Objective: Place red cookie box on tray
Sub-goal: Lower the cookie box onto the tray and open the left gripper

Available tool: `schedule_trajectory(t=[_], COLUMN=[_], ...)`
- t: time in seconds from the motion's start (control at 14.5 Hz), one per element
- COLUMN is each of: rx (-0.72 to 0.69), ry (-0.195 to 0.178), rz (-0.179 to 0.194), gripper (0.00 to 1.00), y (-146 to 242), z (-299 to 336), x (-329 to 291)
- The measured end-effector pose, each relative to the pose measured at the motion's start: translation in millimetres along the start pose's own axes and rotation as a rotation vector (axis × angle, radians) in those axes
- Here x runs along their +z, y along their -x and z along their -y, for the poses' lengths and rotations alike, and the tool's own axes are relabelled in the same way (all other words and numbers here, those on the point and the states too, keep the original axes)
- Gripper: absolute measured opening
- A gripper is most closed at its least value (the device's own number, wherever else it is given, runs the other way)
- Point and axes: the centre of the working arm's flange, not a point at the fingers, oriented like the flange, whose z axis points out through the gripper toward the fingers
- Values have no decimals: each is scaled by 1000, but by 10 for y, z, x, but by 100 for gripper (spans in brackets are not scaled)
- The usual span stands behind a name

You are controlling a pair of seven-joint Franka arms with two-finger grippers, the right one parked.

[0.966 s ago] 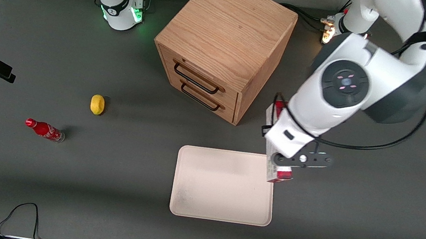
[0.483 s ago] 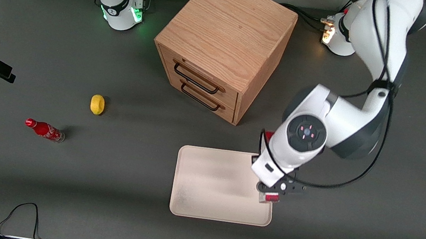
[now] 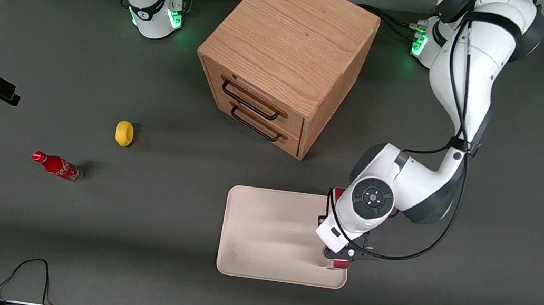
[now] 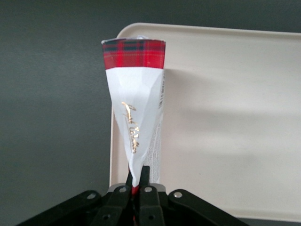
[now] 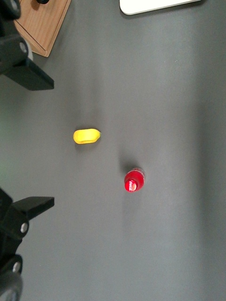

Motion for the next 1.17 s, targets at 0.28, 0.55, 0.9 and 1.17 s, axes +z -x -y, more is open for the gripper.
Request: schedule_trajectory(t=[0.28,0.55,0.9,1.17], rx=[-3,-10,-11,-34], ry=[0,-7,0,-9], rz=[-5,-16,-29,-45], gripper=[3,29,82,100], y=[-41,-87,-106,-93], z=[23,84,79,122], x=[257,281,203,-494])
